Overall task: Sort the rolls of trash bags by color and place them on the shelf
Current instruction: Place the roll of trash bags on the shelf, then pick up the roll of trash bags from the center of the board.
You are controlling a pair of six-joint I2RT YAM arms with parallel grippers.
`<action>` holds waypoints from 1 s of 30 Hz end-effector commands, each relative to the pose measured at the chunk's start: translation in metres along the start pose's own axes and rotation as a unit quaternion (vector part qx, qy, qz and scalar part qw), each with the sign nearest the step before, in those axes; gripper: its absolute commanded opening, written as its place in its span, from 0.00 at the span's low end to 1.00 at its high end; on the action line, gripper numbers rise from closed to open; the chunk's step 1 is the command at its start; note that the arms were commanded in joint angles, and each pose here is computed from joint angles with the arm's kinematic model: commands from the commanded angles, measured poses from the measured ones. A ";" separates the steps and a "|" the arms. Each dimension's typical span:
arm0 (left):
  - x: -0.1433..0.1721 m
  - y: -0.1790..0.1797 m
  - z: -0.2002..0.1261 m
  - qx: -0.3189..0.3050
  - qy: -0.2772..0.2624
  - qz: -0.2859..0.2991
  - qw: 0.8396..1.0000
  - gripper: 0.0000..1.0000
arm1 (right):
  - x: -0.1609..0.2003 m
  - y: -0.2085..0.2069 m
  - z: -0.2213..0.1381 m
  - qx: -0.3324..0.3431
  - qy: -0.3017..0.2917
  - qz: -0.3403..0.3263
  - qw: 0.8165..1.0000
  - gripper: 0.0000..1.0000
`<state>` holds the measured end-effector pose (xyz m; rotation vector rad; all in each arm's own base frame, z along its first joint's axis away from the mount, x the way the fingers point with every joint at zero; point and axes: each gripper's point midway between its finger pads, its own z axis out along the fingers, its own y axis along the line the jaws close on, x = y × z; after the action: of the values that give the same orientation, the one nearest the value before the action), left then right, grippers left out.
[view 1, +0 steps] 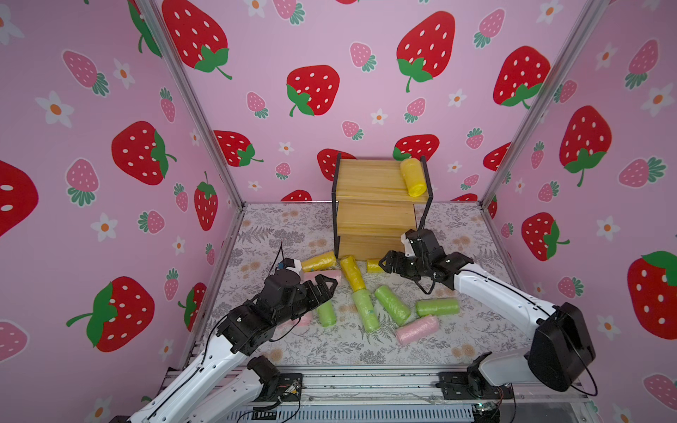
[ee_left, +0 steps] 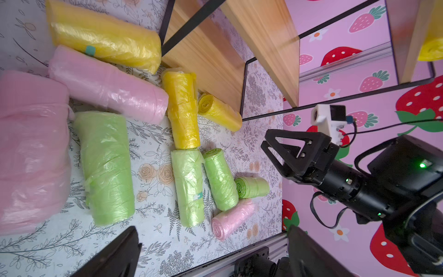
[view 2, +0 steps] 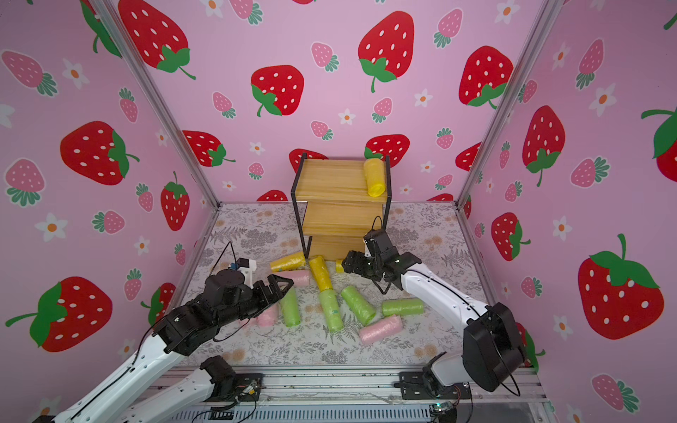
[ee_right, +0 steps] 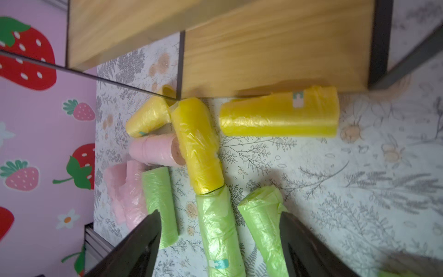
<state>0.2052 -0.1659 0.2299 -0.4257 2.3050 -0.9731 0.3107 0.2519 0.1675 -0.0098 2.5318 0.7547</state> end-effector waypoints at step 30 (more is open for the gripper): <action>0.005 0.032 0.034 -0.077 0.010 0.018 0.997 0.99 | 0.021 -0.073 0.110 0.182 0.103 -0.494 0.844 0.90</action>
<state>0.2208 -0.1688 0.1906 -0.4439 2.4024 -0.8295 0.3464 0.2419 0.0482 -1.2243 2.3528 -0.1727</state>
